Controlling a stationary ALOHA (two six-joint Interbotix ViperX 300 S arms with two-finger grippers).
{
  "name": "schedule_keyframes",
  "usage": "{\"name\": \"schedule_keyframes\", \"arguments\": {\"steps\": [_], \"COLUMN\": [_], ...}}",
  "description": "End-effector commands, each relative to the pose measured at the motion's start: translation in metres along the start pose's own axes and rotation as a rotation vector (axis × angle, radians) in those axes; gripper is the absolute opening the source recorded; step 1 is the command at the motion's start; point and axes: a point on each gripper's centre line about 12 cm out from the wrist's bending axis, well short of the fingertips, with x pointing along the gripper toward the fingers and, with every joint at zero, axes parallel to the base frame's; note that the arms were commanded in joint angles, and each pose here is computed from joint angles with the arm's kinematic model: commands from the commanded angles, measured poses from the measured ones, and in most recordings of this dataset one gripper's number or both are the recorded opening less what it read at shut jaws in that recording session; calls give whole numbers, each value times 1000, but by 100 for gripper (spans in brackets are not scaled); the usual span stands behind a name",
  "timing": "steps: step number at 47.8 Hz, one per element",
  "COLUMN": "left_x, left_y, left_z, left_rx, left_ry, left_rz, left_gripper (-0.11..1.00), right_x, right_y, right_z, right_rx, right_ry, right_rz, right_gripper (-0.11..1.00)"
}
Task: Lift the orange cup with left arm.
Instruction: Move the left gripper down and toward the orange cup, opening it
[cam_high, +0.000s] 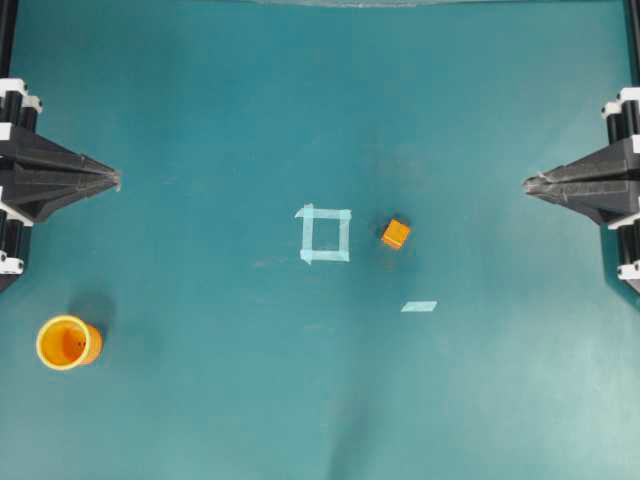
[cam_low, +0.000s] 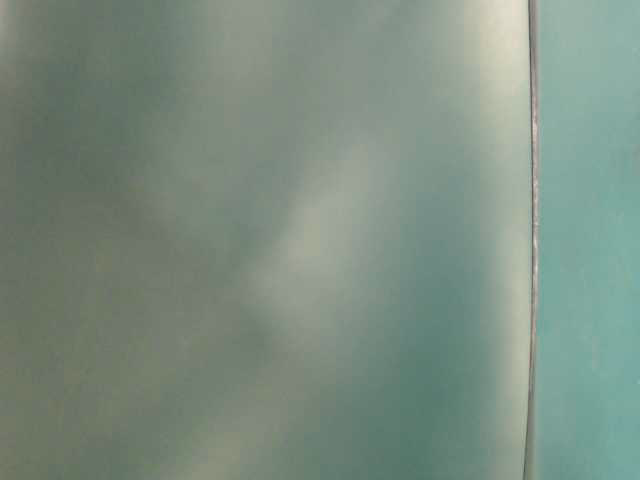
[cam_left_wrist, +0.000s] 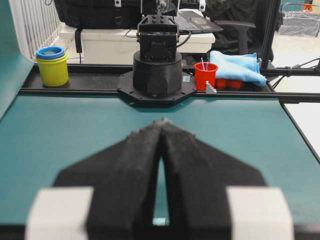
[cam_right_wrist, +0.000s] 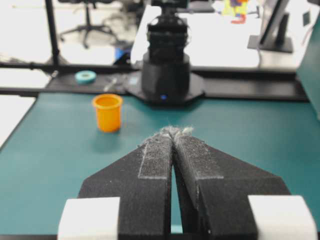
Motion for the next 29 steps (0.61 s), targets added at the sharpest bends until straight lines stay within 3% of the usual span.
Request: {"name": "schedule_keyframes", "arguments": {"steps": [1,5,29], "left_x": [2,0,-36], "left_y": [0,0,0], "left_z": [7,8,11], "left_rx": [9,11,-6], "left_ry": [11,40,252], "left_rz": [-2,-2,2], "left_gripper": [-1,4,3], "right_x": [3,5,7], "right_y": [0,0,0], "right_z": [17,17,17], "right_rx": [-8,-9,-11], "right_ry": [-41,-21,31], "right_rz": [0,1,0], "right_gripper": [-1,0,0]}}
